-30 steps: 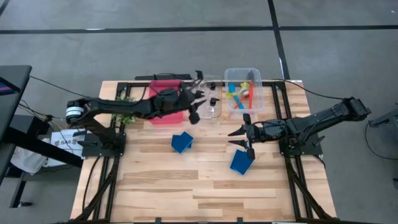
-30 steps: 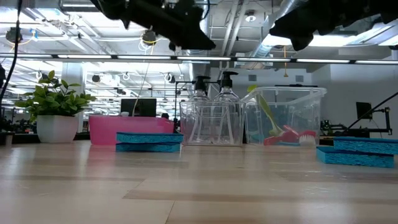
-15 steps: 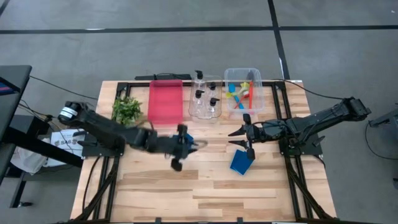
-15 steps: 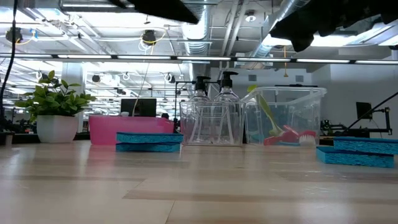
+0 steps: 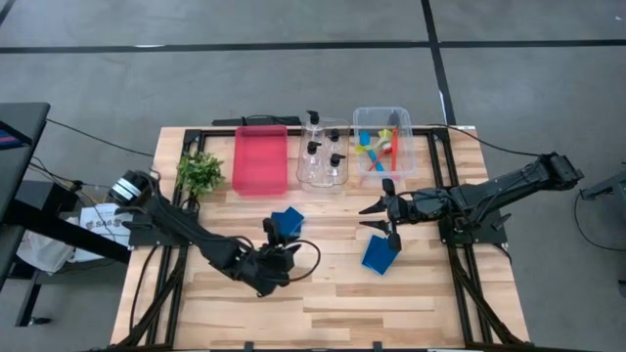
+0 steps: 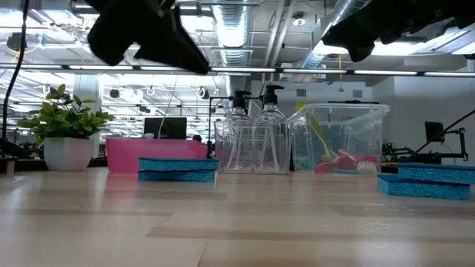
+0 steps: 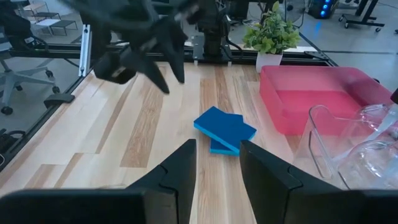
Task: Pick & Place Kitchen Sink Supplies
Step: Put the blue sponge wipe into the red transparent bin
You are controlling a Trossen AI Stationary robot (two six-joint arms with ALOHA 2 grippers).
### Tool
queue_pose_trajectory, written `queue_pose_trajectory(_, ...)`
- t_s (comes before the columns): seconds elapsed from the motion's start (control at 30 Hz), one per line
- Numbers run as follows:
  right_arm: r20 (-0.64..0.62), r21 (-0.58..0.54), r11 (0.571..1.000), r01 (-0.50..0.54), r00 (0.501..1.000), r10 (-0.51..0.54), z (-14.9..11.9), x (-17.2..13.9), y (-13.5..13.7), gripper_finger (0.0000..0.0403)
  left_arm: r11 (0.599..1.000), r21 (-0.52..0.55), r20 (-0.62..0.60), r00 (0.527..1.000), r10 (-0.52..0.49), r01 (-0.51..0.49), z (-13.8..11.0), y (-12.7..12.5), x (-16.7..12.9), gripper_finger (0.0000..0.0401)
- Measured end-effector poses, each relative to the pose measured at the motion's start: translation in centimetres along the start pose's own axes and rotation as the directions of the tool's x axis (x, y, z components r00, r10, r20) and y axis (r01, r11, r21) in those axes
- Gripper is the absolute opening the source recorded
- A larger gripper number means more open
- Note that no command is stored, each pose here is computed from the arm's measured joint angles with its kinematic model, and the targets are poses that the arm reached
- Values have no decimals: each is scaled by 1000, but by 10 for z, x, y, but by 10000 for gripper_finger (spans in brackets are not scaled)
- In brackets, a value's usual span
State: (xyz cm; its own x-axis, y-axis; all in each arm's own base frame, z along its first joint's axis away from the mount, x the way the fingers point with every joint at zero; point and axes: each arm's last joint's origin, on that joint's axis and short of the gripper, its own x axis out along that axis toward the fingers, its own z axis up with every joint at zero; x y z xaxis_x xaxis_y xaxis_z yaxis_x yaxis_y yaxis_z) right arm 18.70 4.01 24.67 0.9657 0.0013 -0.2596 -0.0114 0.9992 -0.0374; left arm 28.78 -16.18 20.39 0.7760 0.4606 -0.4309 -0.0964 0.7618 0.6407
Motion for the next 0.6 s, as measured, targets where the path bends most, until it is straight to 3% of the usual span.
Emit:
queue_pose_trajectory(0.27, -6, -1, 1000, 0, 1000, 0, -1, 0, 0, 117, 989, -97, -160, 979, -128, 113, -22, -9, 12, 178)
queue_pose_trajectory(0.6, -8, -2, 1000, 0, 1000, 0, -1, 0, 0, 117, 988, -8, -302, 942, -149, 154, -43, -26, 24, 203)
